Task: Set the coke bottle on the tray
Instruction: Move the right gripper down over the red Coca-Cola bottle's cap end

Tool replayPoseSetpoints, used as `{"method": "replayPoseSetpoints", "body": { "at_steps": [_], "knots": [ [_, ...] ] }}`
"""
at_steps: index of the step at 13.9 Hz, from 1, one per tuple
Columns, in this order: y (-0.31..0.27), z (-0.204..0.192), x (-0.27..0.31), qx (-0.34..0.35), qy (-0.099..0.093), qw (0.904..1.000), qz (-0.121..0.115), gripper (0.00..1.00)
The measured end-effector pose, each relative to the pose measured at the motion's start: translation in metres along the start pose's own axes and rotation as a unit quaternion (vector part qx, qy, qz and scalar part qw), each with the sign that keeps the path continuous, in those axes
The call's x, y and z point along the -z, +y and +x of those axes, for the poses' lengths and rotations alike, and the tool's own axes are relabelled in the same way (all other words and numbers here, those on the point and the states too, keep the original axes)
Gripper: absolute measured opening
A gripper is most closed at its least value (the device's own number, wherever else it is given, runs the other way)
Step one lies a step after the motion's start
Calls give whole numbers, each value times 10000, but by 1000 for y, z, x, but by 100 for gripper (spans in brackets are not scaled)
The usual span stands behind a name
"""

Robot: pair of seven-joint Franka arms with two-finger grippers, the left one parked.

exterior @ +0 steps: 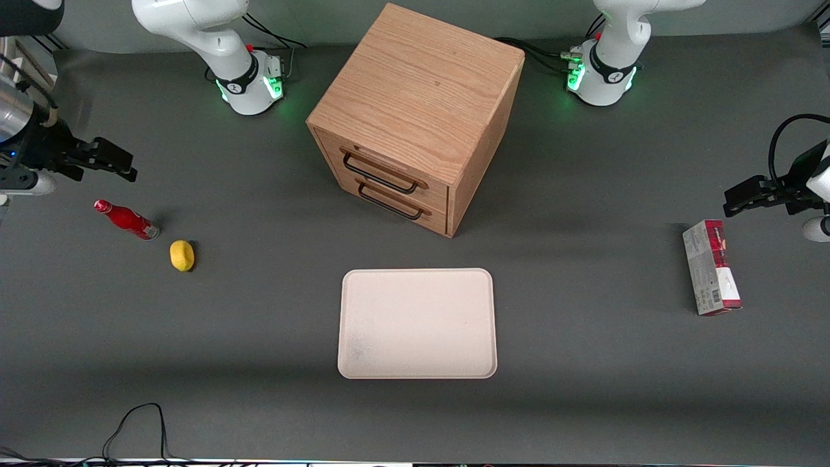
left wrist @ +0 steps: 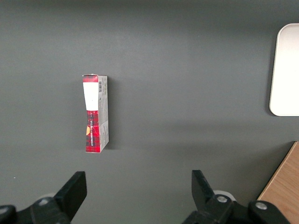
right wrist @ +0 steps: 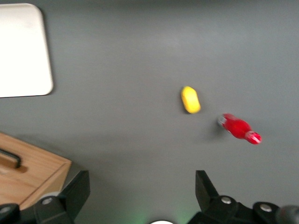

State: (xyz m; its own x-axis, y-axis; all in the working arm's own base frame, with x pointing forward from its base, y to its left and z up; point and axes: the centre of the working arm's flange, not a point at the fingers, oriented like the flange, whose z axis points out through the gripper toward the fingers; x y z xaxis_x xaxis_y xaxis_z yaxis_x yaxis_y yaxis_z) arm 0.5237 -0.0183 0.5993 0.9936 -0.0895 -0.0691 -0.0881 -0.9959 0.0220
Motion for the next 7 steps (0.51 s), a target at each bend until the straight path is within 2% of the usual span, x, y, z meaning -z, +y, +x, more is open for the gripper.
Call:
{"method": "replayPoseSetpoints", "body": {
  "at_steps": [1, 3, 7],
  "knots": [
    [29, 4, -16, 38, -2, 10000, 37, 100],
    [90, 11, -63, 56, 189, 9997, 105, 100],
    [166, -4, -164, 546, 511, 9972, 4, 100]
  ]
}}
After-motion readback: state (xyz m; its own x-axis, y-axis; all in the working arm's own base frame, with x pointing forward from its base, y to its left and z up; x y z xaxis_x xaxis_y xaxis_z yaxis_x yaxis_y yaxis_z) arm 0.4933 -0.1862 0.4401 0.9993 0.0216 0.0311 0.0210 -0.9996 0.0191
